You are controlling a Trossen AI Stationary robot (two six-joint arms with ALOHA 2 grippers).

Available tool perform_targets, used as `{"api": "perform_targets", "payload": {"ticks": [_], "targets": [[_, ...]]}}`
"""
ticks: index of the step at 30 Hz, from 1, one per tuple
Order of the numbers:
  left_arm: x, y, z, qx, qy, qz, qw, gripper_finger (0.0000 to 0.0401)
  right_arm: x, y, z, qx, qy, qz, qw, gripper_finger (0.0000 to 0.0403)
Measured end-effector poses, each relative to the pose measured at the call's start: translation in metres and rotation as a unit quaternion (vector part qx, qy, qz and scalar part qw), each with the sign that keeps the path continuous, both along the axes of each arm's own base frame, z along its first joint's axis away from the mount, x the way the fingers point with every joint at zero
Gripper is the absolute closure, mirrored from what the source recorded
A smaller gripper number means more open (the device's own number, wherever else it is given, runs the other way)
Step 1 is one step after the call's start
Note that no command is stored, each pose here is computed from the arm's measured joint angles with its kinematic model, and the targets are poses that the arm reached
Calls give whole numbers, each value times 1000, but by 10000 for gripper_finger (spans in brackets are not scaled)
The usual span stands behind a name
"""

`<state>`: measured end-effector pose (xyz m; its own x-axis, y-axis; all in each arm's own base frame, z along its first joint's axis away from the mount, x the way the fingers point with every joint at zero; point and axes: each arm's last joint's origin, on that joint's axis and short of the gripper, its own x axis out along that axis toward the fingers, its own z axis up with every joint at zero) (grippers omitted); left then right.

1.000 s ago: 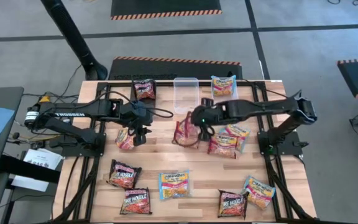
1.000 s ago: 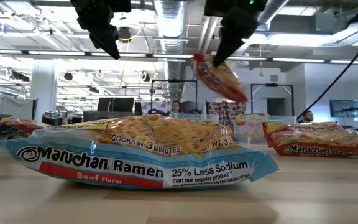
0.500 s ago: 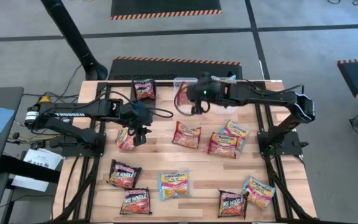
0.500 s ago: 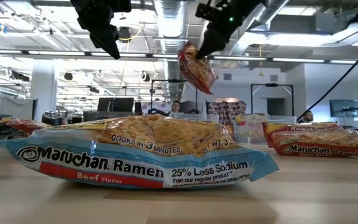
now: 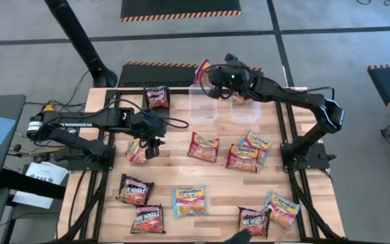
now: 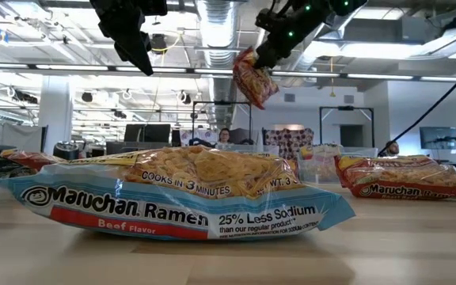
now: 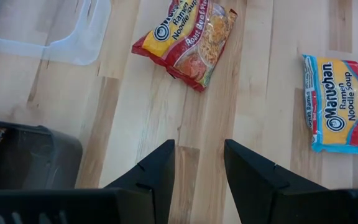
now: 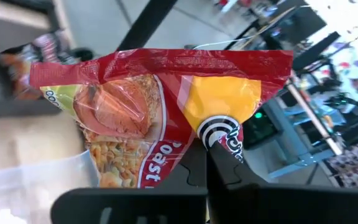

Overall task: Sort Maruchan noodles
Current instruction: Put the red noodle pack into the left transparent bin

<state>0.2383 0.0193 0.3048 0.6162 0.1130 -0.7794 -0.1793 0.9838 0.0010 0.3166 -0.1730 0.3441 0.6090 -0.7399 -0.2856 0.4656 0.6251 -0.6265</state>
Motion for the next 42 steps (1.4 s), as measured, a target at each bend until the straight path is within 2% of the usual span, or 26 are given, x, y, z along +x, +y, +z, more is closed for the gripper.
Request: {"api": "perform_targets", "payload": {"ticks": [8,12,17,24,30,38,42], "targets": [[0,0,0,0,0,0,1000,277,-7,-18,15,-39,-69,-25,997,397],[0,0,0,0,0,0,1000,277,-9,-24,18,-58,-70,-29,995,397],[0,1,0,8,0,6,1000,277,-5,-29,12,-53,-75,-34,995,398],[0,1,0,19,2,15,1000,277,17,-38,-28,-21,-23,-33,999,398],[0,1,0,19,2,15,1000,277,34,-39,-60,-18,44,-38,998,398],[0,1,0,19,1,15,1000,277,48,-34,-99,-19,158,-34,987,398],[0,1,0,19,2,15,1000,277,54,-28,-112,-17,190,-23,981,398]]}}
